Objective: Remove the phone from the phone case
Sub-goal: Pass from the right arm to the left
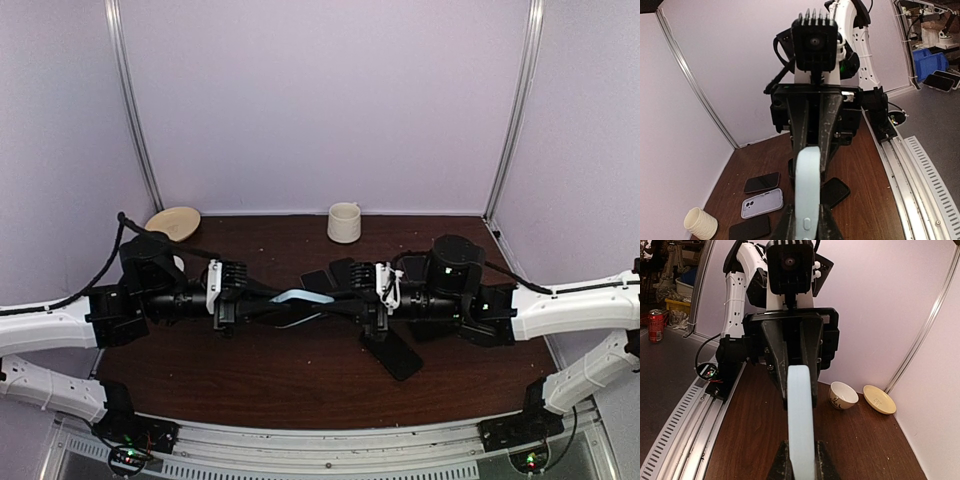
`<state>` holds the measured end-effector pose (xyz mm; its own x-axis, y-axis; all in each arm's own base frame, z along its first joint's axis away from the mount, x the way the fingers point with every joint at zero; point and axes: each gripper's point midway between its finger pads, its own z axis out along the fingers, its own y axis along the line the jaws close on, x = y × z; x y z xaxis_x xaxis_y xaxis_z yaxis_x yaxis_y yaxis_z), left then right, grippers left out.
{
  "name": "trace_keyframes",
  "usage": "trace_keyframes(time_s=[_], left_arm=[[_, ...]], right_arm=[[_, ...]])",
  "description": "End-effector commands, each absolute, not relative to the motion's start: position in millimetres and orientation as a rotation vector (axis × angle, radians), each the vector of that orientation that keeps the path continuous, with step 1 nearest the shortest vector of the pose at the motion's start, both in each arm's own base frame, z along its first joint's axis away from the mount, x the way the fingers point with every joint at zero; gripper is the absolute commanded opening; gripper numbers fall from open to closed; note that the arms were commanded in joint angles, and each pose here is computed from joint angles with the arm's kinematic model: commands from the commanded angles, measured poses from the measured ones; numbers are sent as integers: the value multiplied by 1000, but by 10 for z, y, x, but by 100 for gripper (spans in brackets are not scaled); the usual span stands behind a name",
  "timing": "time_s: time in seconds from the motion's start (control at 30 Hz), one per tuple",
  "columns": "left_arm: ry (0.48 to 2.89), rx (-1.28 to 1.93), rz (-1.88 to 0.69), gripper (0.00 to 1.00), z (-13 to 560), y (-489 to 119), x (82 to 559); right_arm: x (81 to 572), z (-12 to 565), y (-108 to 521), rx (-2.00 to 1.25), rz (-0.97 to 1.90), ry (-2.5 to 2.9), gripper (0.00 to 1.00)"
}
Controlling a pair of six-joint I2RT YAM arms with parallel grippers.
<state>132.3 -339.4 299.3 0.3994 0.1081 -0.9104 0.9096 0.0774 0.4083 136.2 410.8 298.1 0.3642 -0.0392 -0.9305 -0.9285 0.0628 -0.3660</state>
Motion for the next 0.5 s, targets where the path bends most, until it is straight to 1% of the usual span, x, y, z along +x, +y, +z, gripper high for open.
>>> trace_keyframes(time_s=[0.0,0.03,0.13,0.17,0.23,0.27,0.3,0.33,0.37,0.47], left_arm=[[969,1337,-750,2,3148,-3414,1398],[971,1341,-746,0,3137,-3414,1400],[975,1354,-723,0,3100,-3407,1413],[980,1358,-711,0,3086,-3400,1422],[1007,1367,-684,0,3041,-3386,1456],[1023,1374,-665,0,3007,-3377,1482],[1038,1384,-646,0,2972,-3375,1506],[1051,1391,-630,0,2948,-3370,1527],[1072,1392,-611,0,2913,-3367,1564],[1115,1406,-581,0,2823,-3372,1626]], right_arm=[[1311,3435,4126,-1247,906,840,0],[1308,3431,4131,-1247,914,844,0],[1322,3392,4122,-1255,911,876,0],[1343,3369,4114,-1257,900,900,2],[1422,3189,4090,-1291,852,1006,44],[1461,3152,4069,-1299,819,1037,60],[1499,3055,4042,-1320,785,1091,70],[1518,2929,4008,-1353,756,1153,76],[1537,2861,3979,-1372,730,1196,79],[1509,2690,3919,-1479,662,1293,80]])
